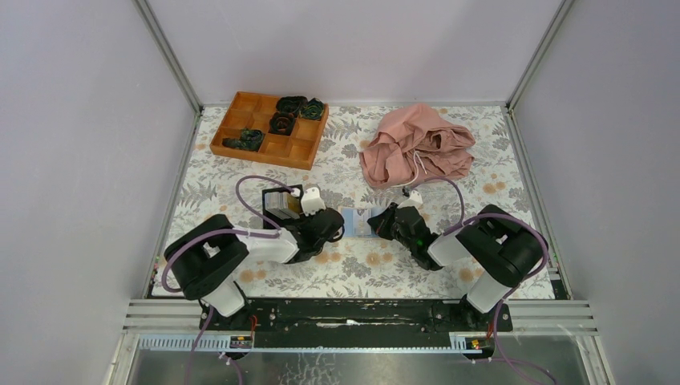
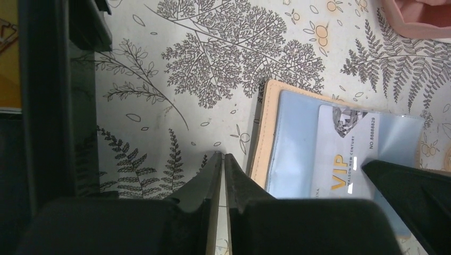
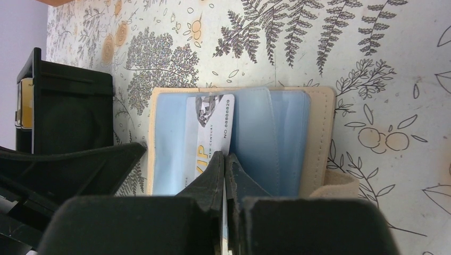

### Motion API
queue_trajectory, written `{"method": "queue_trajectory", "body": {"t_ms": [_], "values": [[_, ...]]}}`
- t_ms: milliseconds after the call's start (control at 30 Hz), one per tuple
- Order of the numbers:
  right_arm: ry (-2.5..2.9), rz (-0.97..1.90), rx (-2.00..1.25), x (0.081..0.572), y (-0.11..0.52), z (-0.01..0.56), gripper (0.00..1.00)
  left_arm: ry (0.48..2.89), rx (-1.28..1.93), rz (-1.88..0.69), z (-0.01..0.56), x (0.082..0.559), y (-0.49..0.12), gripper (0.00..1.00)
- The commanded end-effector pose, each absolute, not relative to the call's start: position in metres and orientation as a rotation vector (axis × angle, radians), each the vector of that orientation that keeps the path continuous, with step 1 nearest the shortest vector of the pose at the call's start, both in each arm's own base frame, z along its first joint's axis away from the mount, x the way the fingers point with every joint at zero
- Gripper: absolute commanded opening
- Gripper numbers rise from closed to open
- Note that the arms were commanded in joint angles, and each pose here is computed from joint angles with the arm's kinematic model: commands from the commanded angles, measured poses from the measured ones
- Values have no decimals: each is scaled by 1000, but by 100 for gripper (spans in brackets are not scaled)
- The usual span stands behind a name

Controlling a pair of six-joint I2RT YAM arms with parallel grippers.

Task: Put the credit cards into the card holder
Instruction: Insert the credit card into the card holder.

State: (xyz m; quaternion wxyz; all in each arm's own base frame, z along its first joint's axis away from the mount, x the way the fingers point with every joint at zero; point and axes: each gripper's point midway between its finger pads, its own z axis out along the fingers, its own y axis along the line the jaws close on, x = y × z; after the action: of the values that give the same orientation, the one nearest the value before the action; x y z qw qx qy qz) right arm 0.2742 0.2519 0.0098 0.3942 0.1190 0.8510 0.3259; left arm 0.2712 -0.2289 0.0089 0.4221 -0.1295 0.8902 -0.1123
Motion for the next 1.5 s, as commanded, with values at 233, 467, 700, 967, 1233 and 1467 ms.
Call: {"method": "queue_trajectory", "body": {"t_ms": [233, 467, 700, 967, 1233, 1467], "values": [[2432, 530, 136, 228, 221, -49, 0, 2446, -85, -148, -45, 243, -226, 1], [2442, 553, 120, 229, 229, -49, 0, 2480, -55, -157, -55, 234, -227, 0], [2449, 563, 109, 227, 237, -49, 0, 2490, -40, -176, -57, 229, -231, 0], [2453, 551, 121, 224, 243, -48, 0, 2501, -27, -188, -61, 219, -235, 0], [2462, 560, 149, 220, 258, -49, 0, 2505, -16, -206, -63, 211, -242, 0], [2475, 539, 155, 218, 267, -52, 0, 2508, -7, -213, -64, 207, -245, 0]]}}
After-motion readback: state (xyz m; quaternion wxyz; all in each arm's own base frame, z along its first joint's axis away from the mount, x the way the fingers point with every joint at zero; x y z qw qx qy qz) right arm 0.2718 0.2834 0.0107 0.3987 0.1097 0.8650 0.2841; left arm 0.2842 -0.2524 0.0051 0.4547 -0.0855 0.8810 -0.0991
